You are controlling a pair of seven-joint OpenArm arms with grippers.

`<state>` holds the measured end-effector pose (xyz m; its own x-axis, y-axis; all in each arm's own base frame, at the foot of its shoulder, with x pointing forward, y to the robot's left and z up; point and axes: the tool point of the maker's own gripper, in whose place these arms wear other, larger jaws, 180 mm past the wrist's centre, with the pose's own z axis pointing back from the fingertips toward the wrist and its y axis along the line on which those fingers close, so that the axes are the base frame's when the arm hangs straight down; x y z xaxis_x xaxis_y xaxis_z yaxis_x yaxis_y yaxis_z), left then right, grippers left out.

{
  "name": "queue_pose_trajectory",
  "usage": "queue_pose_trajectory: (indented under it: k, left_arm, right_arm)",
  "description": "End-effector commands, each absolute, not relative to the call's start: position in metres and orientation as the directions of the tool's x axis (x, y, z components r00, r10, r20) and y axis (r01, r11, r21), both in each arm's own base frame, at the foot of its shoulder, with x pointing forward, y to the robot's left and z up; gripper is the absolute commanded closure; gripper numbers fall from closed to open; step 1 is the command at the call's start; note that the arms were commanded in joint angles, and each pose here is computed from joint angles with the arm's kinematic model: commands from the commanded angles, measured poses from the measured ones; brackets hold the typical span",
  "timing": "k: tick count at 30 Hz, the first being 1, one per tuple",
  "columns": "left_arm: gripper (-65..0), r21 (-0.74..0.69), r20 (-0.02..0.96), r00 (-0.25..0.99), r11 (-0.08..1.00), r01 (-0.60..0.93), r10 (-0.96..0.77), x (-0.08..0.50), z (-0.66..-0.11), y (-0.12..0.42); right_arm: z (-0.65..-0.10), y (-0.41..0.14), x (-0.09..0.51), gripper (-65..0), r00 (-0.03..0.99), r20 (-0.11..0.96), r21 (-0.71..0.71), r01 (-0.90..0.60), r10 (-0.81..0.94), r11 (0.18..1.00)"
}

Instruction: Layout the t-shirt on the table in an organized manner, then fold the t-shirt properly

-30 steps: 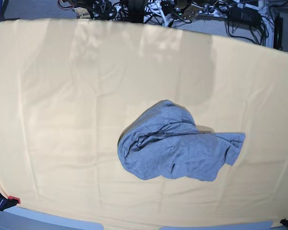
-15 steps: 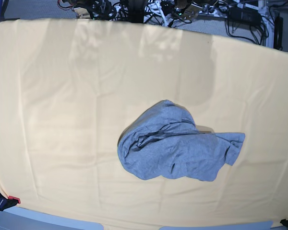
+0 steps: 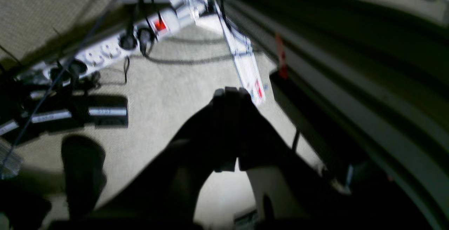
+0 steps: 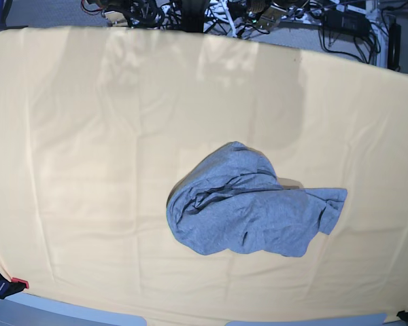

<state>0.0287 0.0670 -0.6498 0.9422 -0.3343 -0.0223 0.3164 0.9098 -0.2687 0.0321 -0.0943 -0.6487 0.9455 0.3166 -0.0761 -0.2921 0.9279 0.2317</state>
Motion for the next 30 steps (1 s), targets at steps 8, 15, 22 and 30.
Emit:
queue_pose_trajectory:
  k: [8, 15, 22, 30]
  left_arm:
    - [0.0, -0.338, -0.065, 0.924, 0.879, 0.335, -0.377, -0.005, -0.636, 0.041]
    - [0.0, -0.386, -0.107, 0.904, 0.855, 0.346, -0.415, -0.055, -0.617, 0.038]
    - [0.0, -0.429, -0.090, 0.899, 0.831, 0.354, -0.429, -0.080, -0.580, 0.054]
    - [0.0, -0.446, -0.027, 0.860, 0.776, 0.446, -0.510, -0.112, -0.511, 0.085]
  right_arm:
    - [-0.637, -0.121, -0.006, 0.0, 0.910, -0.129, 0.258, -0.353, 0.394, 0.899]
    - [-0.609, -0.131, -0.045, 0.0, 0.922, -0.062, 0.330, -0.343, 0.383, 0.879]
    - [-0.562, -0.153, -0.074, 0.0, 0.893, -0.017, 0.308, -0.424, 0.450, 0.852]
    - [-0.498, -0.168, -0.097, 0.0, 0.859, 0.003, 0.205, -0.501, 0.511, 0.841]
